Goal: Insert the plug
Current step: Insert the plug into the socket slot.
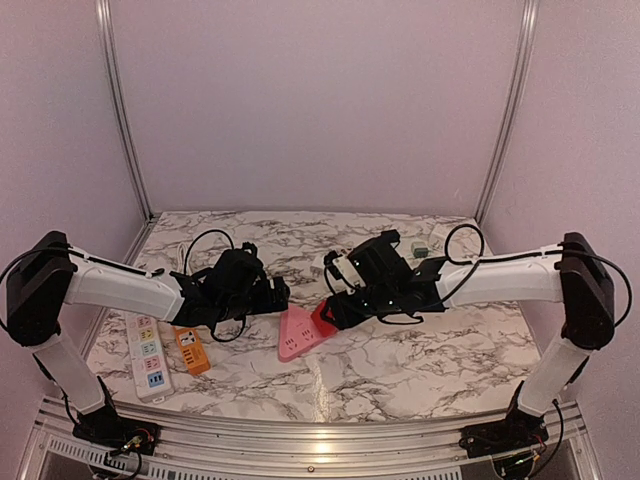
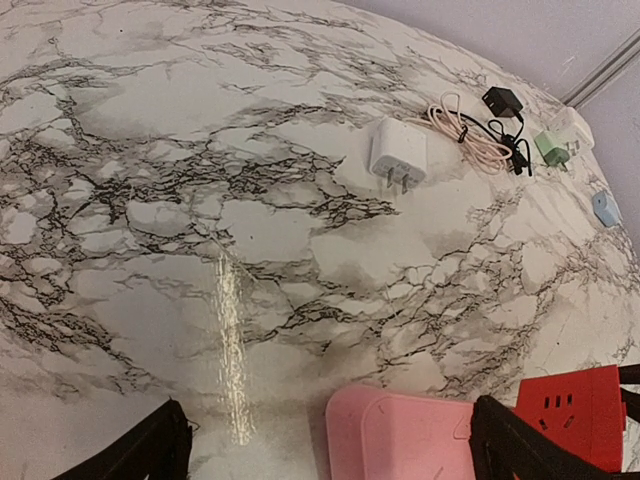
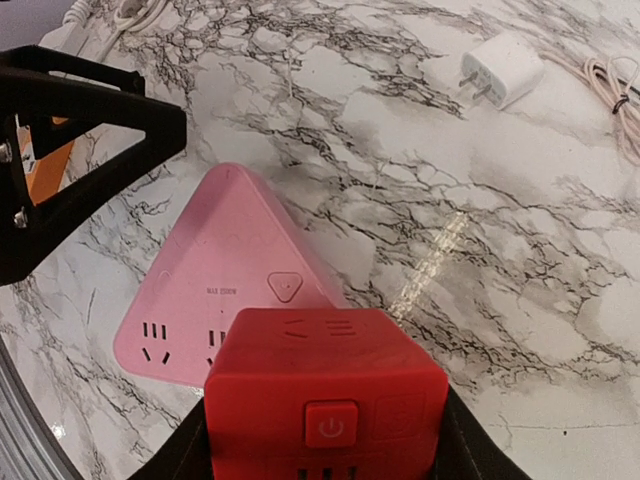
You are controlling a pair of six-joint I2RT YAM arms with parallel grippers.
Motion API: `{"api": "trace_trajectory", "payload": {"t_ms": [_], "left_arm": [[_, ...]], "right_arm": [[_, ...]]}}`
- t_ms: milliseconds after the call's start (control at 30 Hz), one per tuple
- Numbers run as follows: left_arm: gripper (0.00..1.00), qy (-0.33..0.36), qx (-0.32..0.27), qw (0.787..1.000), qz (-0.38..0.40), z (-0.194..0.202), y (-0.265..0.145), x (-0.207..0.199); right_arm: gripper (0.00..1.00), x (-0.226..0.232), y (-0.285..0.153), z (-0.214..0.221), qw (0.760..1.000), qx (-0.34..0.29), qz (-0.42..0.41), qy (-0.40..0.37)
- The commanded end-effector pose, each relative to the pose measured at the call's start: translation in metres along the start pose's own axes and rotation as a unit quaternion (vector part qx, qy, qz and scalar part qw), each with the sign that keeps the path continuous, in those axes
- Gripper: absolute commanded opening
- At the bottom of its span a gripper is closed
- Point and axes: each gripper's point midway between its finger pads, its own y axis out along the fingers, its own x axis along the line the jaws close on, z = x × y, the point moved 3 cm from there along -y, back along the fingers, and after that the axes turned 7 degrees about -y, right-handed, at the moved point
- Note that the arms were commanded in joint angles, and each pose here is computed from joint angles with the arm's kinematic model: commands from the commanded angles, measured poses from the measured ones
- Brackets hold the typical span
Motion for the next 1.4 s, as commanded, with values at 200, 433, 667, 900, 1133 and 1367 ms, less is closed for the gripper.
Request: {"api": "trace_trajectory", "payload": {"t_ms": [200, 433, 667, 900, 1133, 1367], "left_arm": [[0.99, -0.001, -0.006, 1.0, -0.008, 0.0, 0.001, 0.005], [0.99, -0.002, -0.003, 1.0, -0.009, 0.003, 0.002, 0.007], [0.99, -0.001, -0.001, 1.0, -0.012, 0.005, 0.003, 0.01], [0.99, 0.0, 0.0, 1.0, -0.012, 0.007, 0.003, 0.011], [0.99, 0.0, 0.001, 1.0, -0.013, 0.008, 0.004, 0.012], [0.99, 0.001, 0.001, 1.0, -0.013, 0.008, 0.004, 0.012]], "right_arm": [[0.08, -0.002, 0.006, -0.006, 1.0, 0.008, 0.022, -0.008], [0.07, -0.004, 0.011, 0.001, 0.998, 0.032, 0.049, -0.026], [0.07, -0.002, 0.02, 0.012, 0.994, 0.064, 0.072, -0.051], [0.07, 0.003, 0.03, 0.024, 0.991, 0.089, 0.076, -0.07], [0.06, 0.001, 0.038, 0.037, 0.987, 0.113, 0.076, -0.082], [0.05, 0.003, 0.046, 0.047, 0.983, 0.142, 0.063, -0.102]]}}
